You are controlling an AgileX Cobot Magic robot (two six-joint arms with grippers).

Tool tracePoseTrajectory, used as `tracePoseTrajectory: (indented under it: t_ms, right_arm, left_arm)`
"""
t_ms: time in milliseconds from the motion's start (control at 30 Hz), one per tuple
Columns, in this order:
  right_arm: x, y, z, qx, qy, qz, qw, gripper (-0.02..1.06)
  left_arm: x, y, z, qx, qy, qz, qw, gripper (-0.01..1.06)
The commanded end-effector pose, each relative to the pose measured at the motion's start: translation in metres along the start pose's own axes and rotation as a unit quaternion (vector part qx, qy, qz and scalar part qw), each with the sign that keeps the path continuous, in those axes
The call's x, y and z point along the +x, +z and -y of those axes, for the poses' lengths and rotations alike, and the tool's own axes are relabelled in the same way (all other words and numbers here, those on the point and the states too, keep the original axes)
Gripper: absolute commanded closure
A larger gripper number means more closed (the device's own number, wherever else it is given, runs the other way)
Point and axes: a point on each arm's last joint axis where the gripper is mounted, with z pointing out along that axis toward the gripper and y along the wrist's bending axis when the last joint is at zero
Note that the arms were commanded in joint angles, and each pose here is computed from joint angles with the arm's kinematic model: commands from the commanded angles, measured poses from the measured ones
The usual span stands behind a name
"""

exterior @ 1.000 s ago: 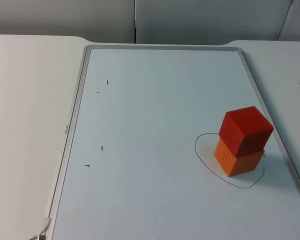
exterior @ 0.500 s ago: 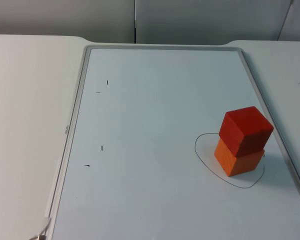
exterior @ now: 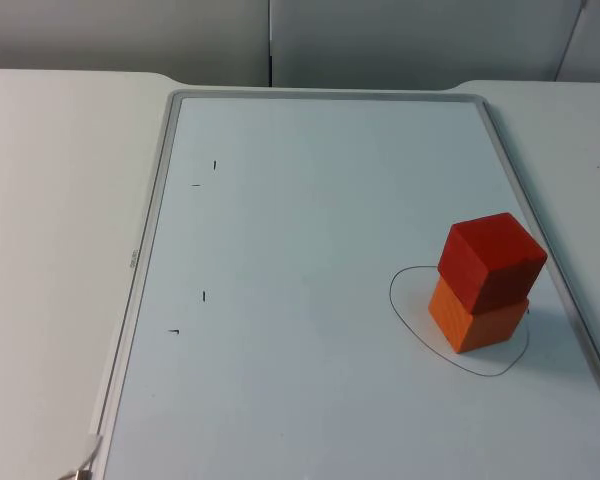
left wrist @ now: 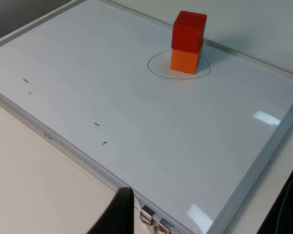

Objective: Pick up one cube with the left hand and another cube with the right hand. First place the cube in the right hand at the target position, then stack the cube in the left hand on top.

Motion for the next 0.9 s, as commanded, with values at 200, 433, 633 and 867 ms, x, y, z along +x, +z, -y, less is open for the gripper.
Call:
tracePoseTrajectory:
  t_ms: [200, 433, 633, 867]
  right_arm:
    - [0.0014, 0.0012, 0.0009, 0.005, 0.0, 0.001, 1.0, 0.0]
    - [0.0012, 0.0012, 0.0008, 0.005, 0.001, 0.002, 1.0, 0.0]
    - [0.0012, 0.0012, 0.0008, 0.005, 0.001, 0.002, 1.0, 0.0]
    - [0.0012, 0.0012, 0.0, 0.001, 0.0, 0.002, 1.0, 0.0]
  left_arm:
    - [0.0003, 0.0003, -0.0001, 0.003, -0.002, 0.005, 1.0, 0.0]
    - [0.0003, 0.0003, -0.0001, 0.003, -0.002, 0.005, 1.0, 0.0]
    - [0.0003, 0.0003, -0.0001, 0.003, -0.002, 0.005, 1.0, 0.0]
    - [0.0003, 0.0003, -0.0001, 0.003, -0.002, 0.005, 1.0, 0.0]
